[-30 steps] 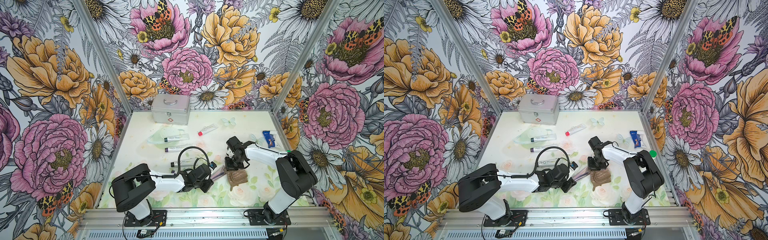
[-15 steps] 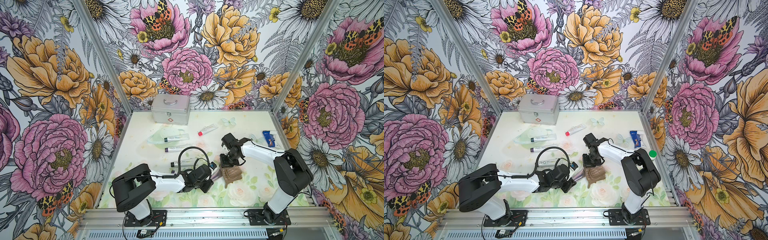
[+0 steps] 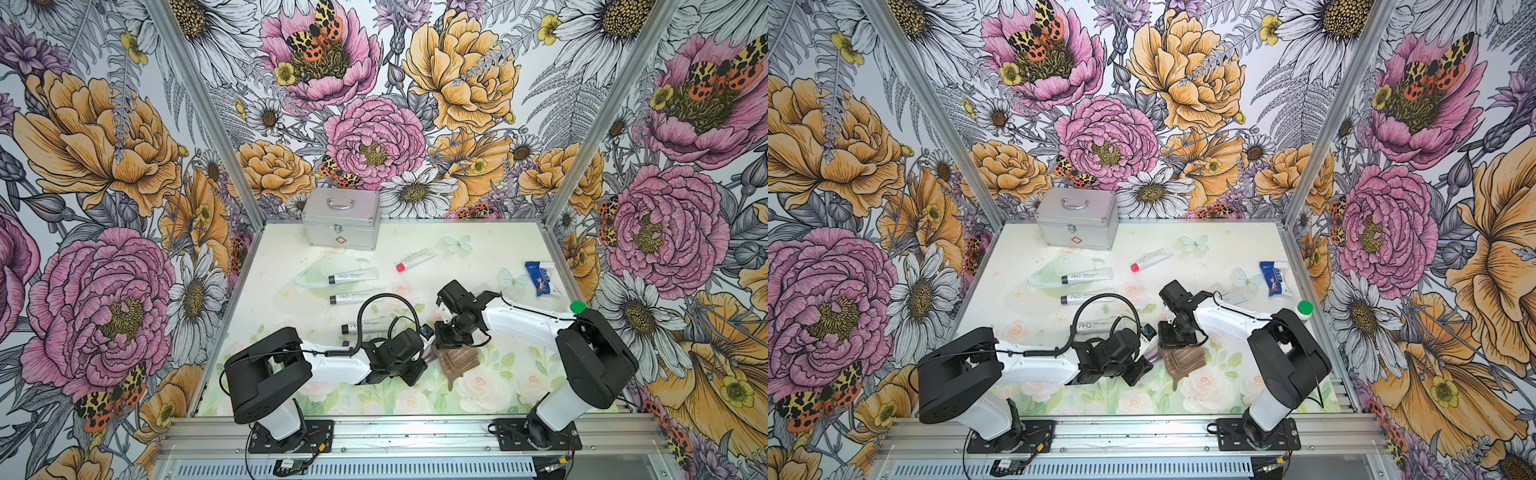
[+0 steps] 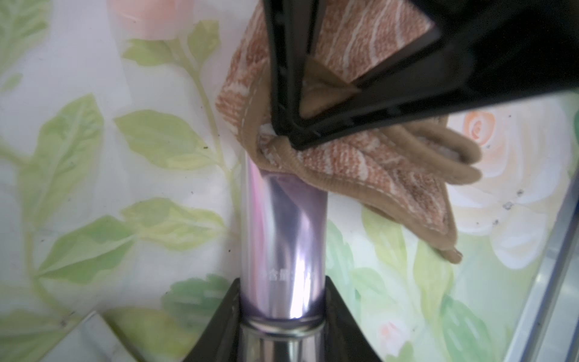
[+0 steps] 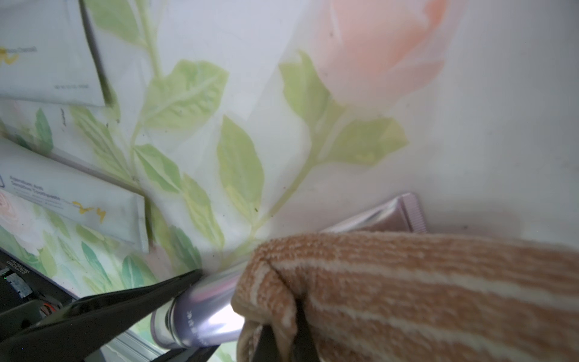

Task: Wipe the surface of the toothpaste tube
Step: Wipe the dirt from the toothpaste tube, then move the toothpaste to the center of the board.

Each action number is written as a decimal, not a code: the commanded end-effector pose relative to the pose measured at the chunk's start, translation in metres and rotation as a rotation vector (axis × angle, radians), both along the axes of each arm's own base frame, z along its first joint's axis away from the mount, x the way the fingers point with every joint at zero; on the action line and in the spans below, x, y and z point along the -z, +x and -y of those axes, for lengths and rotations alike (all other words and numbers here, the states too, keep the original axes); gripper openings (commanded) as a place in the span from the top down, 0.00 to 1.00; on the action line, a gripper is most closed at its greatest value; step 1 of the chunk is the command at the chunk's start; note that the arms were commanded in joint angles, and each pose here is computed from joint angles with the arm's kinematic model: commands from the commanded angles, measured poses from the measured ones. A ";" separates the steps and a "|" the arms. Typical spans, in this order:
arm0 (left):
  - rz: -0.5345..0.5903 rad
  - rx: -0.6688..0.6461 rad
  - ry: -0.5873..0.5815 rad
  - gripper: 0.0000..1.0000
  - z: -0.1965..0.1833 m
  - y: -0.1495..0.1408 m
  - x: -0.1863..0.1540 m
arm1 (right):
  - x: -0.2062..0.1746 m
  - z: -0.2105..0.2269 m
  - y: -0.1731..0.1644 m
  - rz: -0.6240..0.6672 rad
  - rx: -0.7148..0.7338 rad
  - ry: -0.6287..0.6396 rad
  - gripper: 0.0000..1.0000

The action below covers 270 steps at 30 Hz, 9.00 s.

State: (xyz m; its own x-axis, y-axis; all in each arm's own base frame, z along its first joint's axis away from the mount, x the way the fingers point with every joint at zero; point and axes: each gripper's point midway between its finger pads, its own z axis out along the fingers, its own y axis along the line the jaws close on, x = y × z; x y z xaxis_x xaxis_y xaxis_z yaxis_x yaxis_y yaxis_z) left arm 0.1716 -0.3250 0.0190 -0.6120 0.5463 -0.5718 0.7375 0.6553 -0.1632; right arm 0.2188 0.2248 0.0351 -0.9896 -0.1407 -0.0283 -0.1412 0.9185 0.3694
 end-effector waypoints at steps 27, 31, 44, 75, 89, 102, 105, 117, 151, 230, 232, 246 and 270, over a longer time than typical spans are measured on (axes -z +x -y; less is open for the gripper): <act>0.042 -0.017 -0.013 0.70 0.002 0.005 -0.009 | 0.024 0.035 -0.010 -0.036 0.012 -0.198 1.00; 0.040 -0.015 -0.011 0.70 0.004 0.005 -0.009 | 0.021 0.003 -0.024 -0.048 -0.028 -0.133 1.00; 0.046 -0.024 -0.012 0.70 -0.004 0.003 -0.010 | 0.047 0.064 -0.022 -0.087 0.056 -0.228 1.00; 0.054 -0.021 -0.003 0.70 -0.004 0.005 -0.013 | 0.047 0.072 -0.039 -0.086 0.052 -0.277 1.00; 0.070 -0.071 0.015 0.70 -0.020 0.014 -0.018 | 0.028 0.103 -0.023 0.010 0.160 -0.329 1.00; 0.072 -0.093 0.035 0.69 -0.005 0.072 -0.034 | 0.005 0.103 -0.027 0.078 0.248 -0.237 1.00; 0.052 -0.115 0.038 0.70 0.000 0.098 -0.034 | 0.004 0.100 -0.028 0.077 0.244 -0.224 1.00; -0.029 -0.090 0.009 0.69 0.039 0.162 -0.020 | 0.000 0.100 -0.028 0.094 0.239 -0.209 1.00; 0.054 -0.208 -0.174 0.09 0.054 0.259 -0.088 | -0.004 0.096 -0.027 0.103 0.228 -0.191 1.00; -0.054 -0.254 -0.007 0.68 -0.005 0.174 -0.012 | -0.007 0.088 -0.016 0.123 0.190 -0.187 1.00; -0.046 -0.230 0.022 0.68 -0.003 0.154 -0.010 | -0.008 0.086 -0.012 0.127 0.185 -0.187 1.00; -0.009 -0.084 0.060 0.66 0.007 0.060 -0.023 | -0.017 0.089 0.004 0.144 0.197 -0.165 1.00; -0.043 0.106 0.025 0.65 0.050 -0.012 -0.001 | -0.037 0.057 0.014 0.117 0.157 0.029 1.00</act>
State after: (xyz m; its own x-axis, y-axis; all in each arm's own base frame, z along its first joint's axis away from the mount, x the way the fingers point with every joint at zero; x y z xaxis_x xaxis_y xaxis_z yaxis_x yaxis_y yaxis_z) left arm 0.1695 -0.3708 0.0210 -0.5700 0.6269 -0.5310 0.7925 0.5900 -0.1541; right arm 0.2143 0.1573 0.0612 -0.9949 0.0331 -0.0950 -0.0027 0.9354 0.3537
